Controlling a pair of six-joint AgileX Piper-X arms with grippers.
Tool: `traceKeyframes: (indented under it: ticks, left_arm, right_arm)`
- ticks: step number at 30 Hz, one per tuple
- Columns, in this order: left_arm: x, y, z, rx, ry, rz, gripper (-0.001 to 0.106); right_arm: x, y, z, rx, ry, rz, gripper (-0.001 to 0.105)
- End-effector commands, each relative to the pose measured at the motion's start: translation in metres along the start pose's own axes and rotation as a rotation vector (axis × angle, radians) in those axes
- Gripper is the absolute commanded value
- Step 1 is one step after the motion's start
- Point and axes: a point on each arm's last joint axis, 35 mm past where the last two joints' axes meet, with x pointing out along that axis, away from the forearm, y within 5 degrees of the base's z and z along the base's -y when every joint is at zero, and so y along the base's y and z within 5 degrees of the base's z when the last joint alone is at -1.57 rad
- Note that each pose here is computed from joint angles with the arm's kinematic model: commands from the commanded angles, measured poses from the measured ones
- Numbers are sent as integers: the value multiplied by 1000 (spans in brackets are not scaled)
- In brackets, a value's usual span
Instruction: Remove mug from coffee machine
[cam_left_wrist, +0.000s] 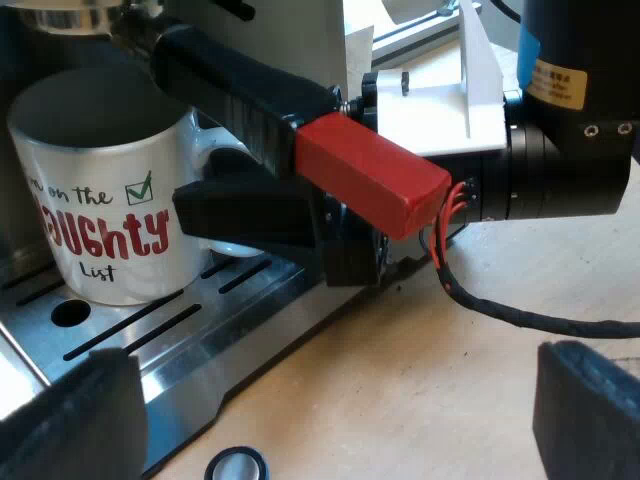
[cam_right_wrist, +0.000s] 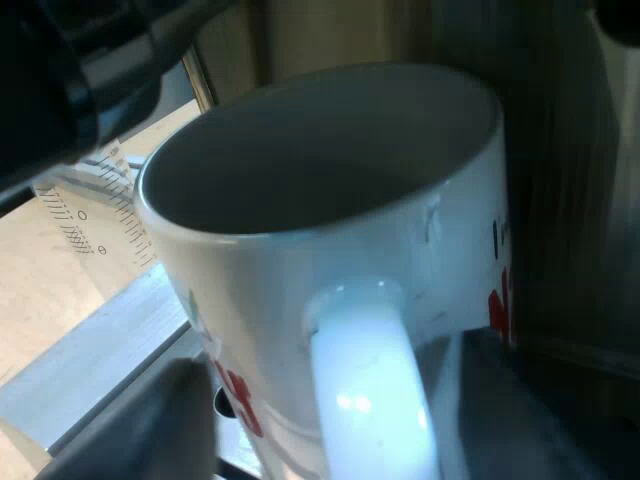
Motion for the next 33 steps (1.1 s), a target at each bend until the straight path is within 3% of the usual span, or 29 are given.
traceKeyframes:
  ticks: [1,3,4,5,13,18,22,27,33]
  left_arm:
    - [0,-1,3,14,-14,-7,80]
    - [0,-1,3,14,-14,-7,80]
    - [0,-1,3,14,-14,-7,80]
    - [0,-1,3,14,-14,-7,80]
    - [0,-1,3,14,-14,-7,80]
    - [0,-1,3,14,-14,-7,80]
    - [0,-1,3,14,-14,-10,80]
    - [0,-1,3,14,-14,-10,80]
    - [0,-1,3,14,-14,-12,80]
  right_arm:
    - [1,-1,4,-3,-17,8,34]
    - [1,-1,3,-3,-14,9,13]
    - [1,-1,3,-4,-12,9,11]
    - [1,-1,3,-4,-8,9,0]
    - [0,3,4,-20,8,23,0]
    - [-8,12,6,-138,113,11,0]
    - [-15,15,10,-154,142,-38,0]
    - [-30,14,5,-160,158,-30,0]
    - [-63,10,5,-164,157,-31,0]
